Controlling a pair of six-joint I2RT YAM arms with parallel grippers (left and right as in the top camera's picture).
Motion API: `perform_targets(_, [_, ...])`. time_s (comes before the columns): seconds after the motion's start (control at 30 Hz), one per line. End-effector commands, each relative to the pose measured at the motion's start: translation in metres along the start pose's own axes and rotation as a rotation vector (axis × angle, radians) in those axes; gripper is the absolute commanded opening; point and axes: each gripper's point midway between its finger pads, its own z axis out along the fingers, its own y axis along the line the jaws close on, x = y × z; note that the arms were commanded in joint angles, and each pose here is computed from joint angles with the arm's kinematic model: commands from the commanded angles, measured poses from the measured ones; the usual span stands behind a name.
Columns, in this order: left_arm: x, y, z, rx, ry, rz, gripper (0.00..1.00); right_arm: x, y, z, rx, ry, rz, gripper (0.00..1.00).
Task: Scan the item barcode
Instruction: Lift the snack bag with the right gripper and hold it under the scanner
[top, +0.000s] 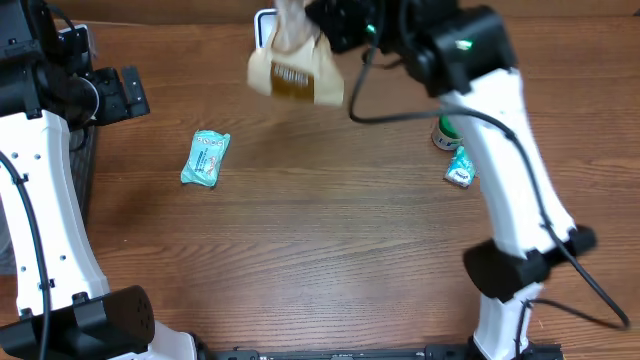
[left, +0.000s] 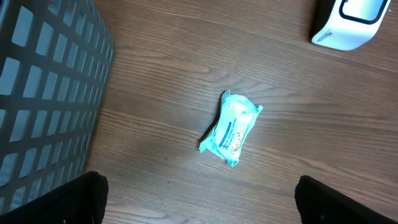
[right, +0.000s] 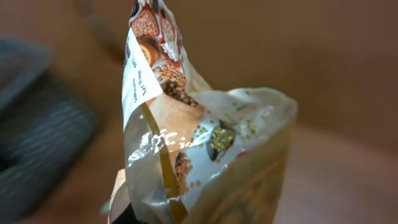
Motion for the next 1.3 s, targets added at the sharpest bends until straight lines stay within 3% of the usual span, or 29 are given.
perform_targets(0.0, [-0.003,-0.004,-0.004,0.01,-0.013,0.001,1.0,0.001,-0.059,0.04,0.434,-0.04,-0.156,0.04])
perform_targets(0.17, [-0.003,-0.005,-0.004,0.011,-0.013,0.001,0.99,0.009,-0.088,0.09,0.696,0.006,-0.51,0.04])
perform_targets(0.27, [-0.003,-0.004,-0.004,0.01,-0.013,0.001,0.99,0.021,-0.092,0.129,0.711,0.029,-0.666,0.04])
perform_targets(0.57, [-0.003,-0.004,-0.004,0.01,-0.013,0.001,1.0,0.048,-0.088,0.182,0.732,0.112,-0.991,0.04])
perform_targets(0.9, [-0.003,-0.004,-0.004,0.01,-0.013,0.001,1.0,0.08,-0.077,0.22,0.692,0.14,-1.1,0.04])
perform_targets(1.27, [-0.003,-0.004,-0.004,0.01,-0.013,0.001,1.0,0.089,-0.085,0.224,0.688,0.179,-1.145,0.04])
